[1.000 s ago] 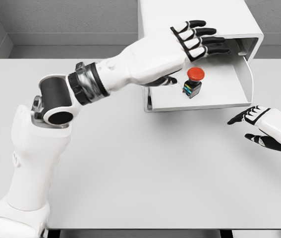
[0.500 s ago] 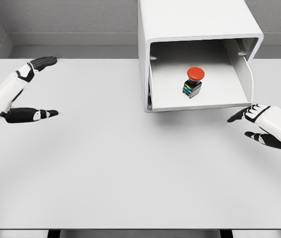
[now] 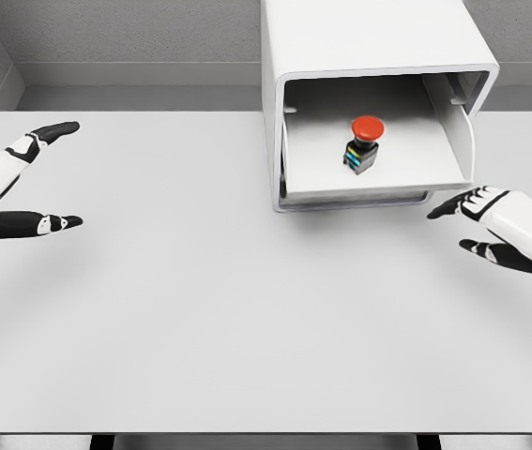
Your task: Slide open multi-storey tabletop storage cabinets and put open load switch and slide close multi-storey tabletop storage cabinets
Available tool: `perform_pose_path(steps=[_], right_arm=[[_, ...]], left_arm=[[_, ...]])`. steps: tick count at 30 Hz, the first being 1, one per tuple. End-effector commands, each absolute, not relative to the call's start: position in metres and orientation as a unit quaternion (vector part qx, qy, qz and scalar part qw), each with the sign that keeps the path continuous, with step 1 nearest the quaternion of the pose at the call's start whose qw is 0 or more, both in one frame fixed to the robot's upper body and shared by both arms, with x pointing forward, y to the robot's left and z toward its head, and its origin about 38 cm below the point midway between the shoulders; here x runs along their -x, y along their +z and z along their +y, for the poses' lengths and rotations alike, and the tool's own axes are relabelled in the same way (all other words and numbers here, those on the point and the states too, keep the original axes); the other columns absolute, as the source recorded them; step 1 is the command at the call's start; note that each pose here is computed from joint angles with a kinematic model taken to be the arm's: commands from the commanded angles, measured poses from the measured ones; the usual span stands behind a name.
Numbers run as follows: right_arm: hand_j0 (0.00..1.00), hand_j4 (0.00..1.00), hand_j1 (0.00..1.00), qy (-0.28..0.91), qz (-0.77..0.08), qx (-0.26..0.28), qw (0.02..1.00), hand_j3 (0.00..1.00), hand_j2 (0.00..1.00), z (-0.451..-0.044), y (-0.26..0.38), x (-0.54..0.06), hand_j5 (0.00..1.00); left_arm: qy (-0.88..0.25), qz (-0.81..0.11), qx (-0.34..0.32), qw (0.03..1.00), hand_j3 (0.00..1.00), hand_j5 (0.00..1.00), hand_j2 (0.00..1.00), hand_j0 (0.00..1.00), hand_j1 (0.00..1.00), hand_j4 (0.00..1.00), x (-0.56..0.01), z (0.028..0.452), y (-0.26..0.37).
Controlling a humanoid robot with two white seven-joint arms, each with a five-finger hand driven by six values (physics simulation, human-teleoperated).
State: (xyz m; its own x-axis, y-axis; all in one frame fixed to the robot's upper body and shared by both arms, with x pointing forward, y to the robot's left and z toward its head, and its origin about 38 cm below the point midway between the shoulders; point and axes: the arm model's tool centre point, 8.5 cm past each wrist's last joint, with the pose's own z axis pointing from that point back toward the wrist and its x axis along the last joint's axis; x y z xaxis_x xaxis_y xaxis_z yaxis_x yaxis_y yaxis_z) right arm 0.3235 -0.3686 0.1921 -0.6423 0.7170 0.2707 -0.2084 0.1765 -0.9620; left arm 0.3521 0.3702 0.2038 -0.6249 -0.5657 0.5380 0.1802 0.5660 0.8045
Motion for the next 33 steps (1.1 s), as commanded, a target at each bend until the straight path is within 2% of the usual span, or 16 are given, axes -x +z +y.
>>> perform_pose_path(steps=[1,24,33], right_arm=[[0.72,0.72,0.72,0.610,-0.673,0.181,0.377,0.72,0.72,-0.363,0.190,-0.323,0.72],[0.73,0.73,0.73,0.614,-0.700,0.138,0.338,0.73,0.73,-0.305,0.190,-0.354,0.73],[0.76,0.76,0.76,0.617,-0.693,0.134,0.348,0.76,0.76,-0.305,0.185,-0.369,0.76]], left_arm=[[-0.445,-0.783,-0.121,0.417,1.00,1.00,1.00,1.00,1.00,1.00,-0.352,0.371,0.203],[-0.438,-0.782,-0.123,0.427,1.00,1.00,1.00,1.00,1.00,1.00,-0.352,0.377,0.199],[-0.437,-0.780,-0.121,0.431,1.00,1.00,1.00,1.00,1.00,1.00,-0.353,0.377,0.195]])
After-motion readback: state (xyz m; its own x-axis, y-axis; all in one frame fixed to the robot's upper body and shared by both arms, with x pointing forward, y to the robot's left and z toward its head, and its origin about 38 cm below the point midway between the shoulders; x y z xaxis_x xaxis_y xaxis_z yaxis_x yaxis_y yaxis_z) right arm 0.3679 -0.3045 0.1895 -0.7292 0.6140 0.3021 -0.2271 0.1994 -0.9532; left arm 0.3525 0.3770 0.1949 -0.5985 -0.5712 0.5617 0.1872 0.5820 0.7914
